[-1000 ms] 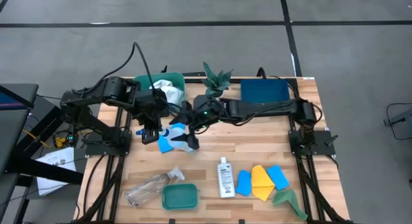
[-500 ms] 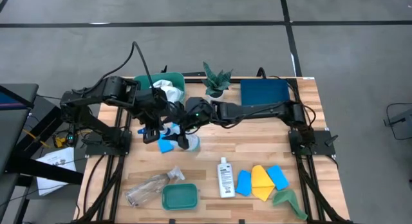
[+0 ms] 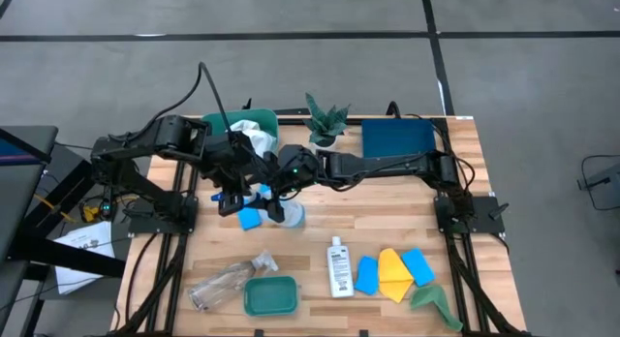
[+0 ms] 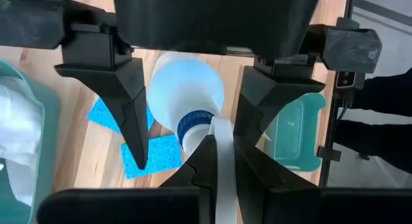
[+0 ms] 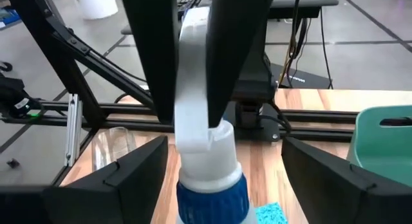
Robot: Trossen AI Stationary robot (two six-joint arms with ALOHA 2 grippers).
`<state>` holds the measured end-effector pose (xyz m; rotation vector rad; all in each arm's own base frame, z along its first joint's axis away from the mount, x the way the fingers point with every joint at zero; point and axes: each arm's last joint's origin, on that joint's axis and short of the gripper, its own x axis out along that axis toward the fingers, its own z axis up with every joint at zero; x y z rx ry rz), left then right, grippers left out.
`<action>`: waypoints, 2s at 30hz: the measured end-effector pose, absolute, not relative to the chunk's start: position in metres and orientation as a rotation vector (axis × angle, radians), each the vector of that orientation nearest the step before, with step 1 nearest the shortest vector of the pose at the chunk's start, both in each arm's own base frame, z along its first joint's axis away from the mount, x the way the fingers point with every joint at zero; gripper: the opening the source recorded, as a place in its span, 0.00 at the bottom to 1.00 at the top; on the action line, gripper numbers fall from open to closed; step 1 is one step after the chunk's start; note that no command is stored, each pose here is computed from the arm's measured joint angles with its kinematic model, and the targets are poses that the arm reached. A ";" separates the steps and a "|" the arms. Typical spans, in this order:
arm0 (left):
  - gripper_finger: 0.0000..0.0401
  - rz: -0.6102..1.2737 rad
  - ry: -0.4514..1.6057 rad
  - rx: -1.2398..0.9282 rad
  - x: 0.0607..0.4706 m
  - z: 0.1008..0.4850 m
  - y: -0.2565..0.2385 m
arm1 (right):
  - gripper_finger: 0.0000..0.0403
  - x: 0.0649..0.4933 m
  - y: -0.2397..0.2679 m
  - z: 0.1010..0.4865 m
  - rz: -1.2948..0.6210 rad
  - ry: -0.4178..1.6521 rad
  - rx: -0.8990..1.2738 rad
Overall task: Pick & Place Kitchen Items
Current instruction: Put the white spray bottle into the blue bin
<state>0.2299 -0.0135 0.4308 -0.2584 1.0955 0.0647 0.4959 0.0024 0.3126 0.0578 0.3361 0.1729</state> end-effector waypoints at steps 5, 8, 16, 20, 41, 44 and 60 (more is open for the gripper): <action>0.05 0.079 1.086 -0.265 0.231 0.431 -0.010 | 0.68 0.495 0.005 0.311 0.178 0.353 0.059; 0.05 0.078 1.060 -0.268 0.231 0.433 -0.010 | 0.66 0.495 0.006 0.309 0.180 0.376 0.061; 0.05 0.081 1.040 -0.272 0.230 0.435 -0.010 | 0.37 0.494 0.009 0.307 0.185 0.392 0.062; 0.05 0.080 1.040 -0.274 0.230 0.435 -0.010 | 0.37 0.494 0.009 0.308 0.189 0.390 0.062; 0.48 0.276 0.835 -0.179 0.159 0.468 0.001 | 0.30 0.454 -0.011 0.346 0.076 0.538 0.063; 0.47 0.309 0.770 -0.175 0.147 0.475 0.002 | 0.30 0.435 -0.019 0.354 0.013 0.517 0.065; 0.36 0.443 0.554 -0.092 0.149 0.491 0.007 | 0.30 0.266 -0.039 0.353 -0.500 0.383 0.201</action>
